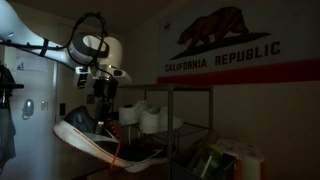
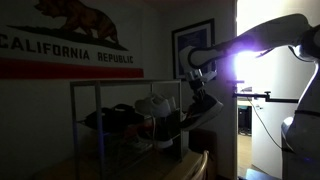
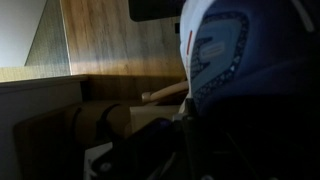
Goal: Move the black sneaker on the top shelf of the shoe rack to the bottom shelf
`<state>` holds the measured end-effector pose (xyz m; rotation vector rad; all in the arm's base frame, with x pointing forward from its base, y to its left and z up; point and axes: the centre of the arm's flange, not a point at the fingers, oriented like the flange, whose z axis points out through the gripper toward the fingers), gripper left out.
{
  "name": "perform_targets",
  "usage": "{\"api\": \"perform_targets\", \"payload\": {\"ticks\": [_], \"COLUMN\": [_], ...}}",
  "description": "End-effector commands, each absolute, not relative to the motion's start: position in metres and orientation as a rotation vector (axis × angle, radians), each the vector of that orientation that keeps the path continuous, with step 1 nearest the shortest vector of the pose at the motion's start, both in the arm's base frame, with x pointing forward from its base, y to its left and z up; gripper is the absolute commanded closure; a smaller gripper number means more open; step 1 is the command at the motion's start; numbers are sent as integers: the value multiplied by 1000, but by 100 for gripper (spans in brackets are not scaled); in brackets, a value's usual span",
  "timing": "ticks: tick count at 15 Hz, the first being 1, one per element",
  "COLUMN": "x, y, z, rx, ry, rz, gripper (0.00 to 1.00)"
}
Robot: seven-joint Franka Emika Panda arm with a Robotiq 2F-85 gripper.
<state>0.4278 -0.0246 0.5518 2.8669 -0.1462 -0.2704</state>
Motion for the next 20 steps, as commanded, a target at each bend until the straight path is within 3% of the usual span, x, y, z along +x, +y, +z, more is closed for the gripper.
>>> {"api": "perform_targets", "payload": {"ticks": [1,8,20], "x": [413,426,434], "y": [-35,-49,-44], "z": [521,472,421], "rx": [2877,2920,2769], "ry": [-184,-229,-423], "rz": [-197,-8,625], "gripper": [94,93,93]}}
